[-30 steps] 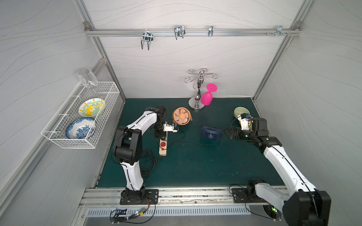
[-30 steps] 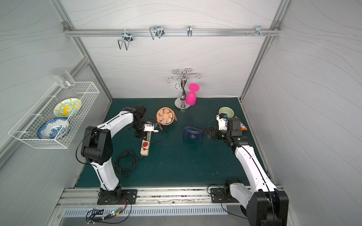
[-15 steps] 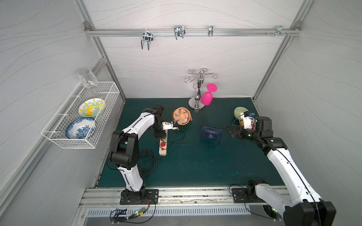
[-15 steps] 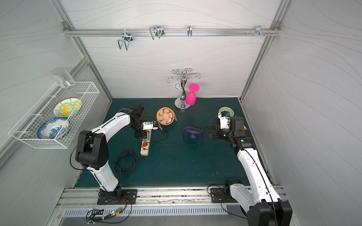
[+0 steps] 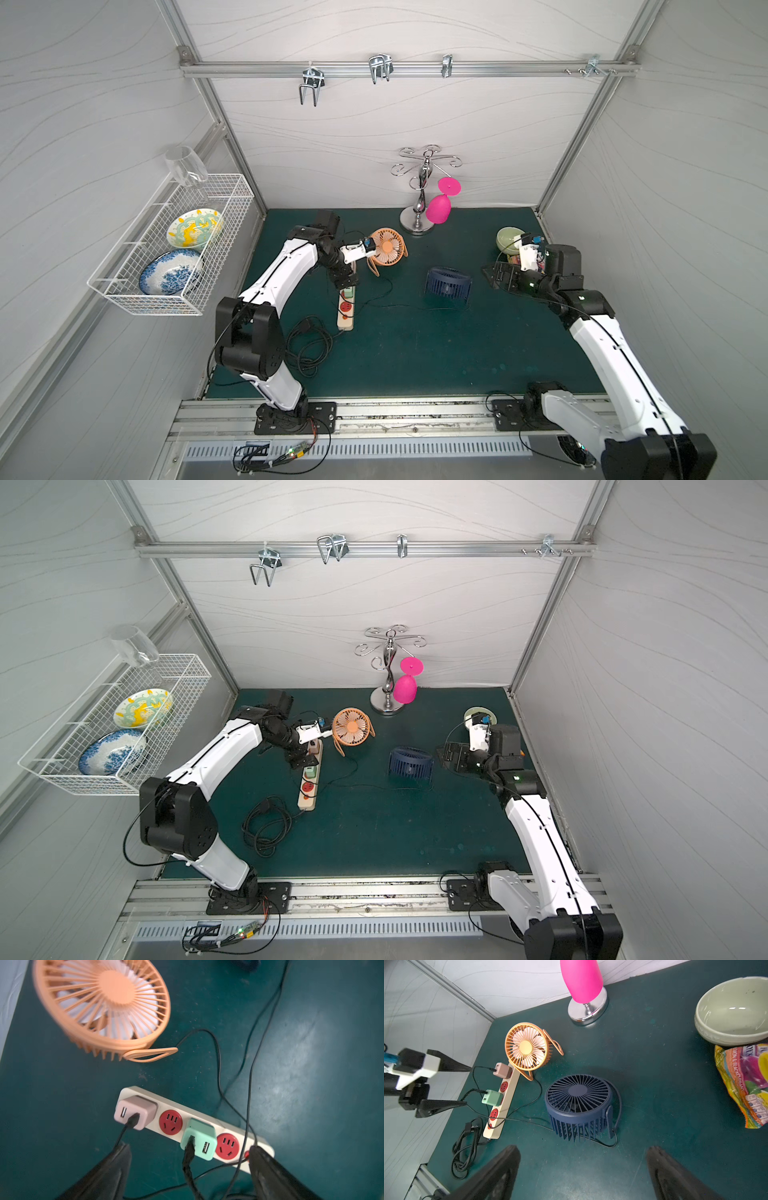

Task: Plug the desk fan into the power strip
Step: Reset both arms

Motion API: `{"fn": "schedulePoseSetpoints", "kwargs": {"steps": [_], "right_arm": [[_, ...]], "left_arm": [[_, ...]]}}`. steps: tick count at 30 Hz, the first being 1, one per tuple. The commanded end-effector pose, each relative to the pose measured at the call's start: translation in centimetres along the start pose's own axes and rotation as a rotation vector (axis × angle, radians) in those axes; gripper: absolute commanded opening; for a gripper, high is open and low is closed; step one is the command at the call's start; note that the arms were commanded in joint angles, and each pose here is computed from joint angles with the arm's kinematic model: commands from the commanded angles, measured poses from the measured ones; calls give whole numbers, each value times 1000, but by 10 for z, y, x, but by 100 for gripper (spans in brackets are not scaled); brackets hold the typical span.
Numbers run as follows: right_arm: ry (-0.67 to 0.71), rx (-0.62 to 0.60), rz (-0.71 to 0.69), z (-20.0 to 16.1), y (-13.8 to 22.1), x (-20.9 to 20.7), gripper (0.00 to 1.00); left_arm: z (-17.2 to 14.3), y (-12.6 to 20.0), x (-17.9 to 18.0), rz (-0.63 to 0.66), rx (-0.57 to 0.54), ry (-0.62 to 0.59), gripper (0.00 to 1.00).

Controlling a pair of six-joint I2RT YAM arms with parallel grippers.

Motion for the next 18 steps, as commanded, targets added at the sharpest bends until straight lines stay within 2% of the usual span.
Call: {"fn": "schedulePoseSetpoints", "kwargs": {"steps": [1, 5, 11, 18], "right_arm": [[24, -79, -78, 14, 3, -8, 99], [53, -130, -172, 23, -1, -21, 99], [128, -208, -296, 31, -10, -43, 99], [137, -251, -427, 31, -27, -74, 99]], "left_arm": [[16, 46, 36, 212, -155, 186, 100], [2, 80, 62, 322, -272, 428, 100], [-45, 98, 81, 421, -366, 758, 100], [-95, 81, 67, 517, -411, 941, 100]]}}
Point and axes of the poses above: each gripper's point midway between its finger pads, its own y axis back along the fingers, its own x axis along the line the jaws close on, z = x × y, the point moved 5 cm from there along y, back along the fingers, and after that the axes turned 8 degrees about -y, right-handed, at the moved point
